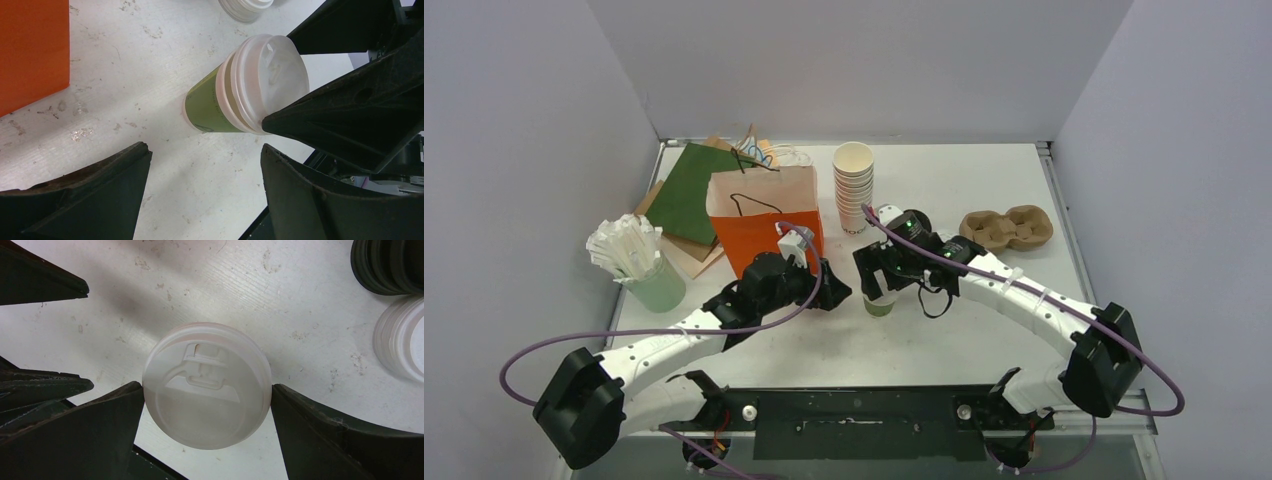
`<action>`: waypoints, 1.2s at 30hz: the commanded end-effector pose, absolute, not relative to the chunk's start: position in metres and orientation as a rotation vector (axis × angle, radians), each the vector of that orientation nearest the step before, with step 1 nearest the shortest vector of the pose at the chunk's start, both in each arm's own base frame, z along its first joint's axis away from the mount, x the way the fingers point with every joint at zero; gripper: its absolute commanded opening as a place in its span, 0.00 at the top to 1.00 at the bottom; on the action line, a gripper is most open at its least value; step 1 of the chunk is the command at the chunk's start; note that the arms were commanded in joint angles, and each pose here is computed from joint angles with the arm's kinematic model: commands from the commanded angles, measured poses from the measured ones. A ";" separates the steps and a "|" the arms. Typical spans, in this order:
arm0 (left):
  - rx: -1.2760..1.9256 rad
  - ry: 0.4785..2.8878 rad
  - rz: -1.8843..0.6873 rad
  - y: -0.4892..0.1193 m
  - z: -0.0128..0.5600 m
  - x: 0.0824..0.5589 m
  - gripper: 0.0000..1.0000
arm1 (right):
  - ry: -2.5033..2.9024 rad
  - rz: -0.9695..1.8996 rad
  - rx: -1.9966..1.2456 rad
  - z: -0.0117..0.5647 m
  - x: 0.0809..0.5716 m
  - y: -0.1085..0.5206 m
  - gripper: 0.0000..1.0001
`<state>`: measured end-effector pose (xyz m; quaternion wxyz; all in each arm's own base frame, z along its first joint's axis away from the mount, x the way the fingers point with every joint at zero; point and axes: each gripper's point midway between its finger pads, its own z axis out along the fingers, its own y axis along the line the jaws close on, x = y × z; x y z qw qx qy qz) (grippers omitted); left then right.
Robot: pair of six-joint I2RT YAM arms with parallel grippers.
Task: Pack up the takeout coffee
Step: Close the cup lid on the coffee cup.
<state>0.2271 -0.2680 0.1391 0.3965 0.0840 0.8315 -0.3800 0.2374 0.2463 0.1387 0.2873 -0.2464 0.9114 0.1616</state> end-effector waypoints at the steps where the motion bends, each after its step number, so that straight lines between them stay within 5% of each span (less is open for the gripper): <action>1: 0.227 2.010 -1.016 -0.279 0.169 0.236 0.22 | 2.423 0.432 -0.669 0.136 0.240 0.249 0.00; 23: 0.187 1.993 -1.029 -0.282 0.178 0.256 0.22 | 2.412 0.438 -0.687 0.131 0.242 0.252 0.00; 36: 0.253 2.002 -1.077 -0.305 0.177 0.275 0.38 | 2.383 0.461 -0.695 0.133 0.245 0.255 0.00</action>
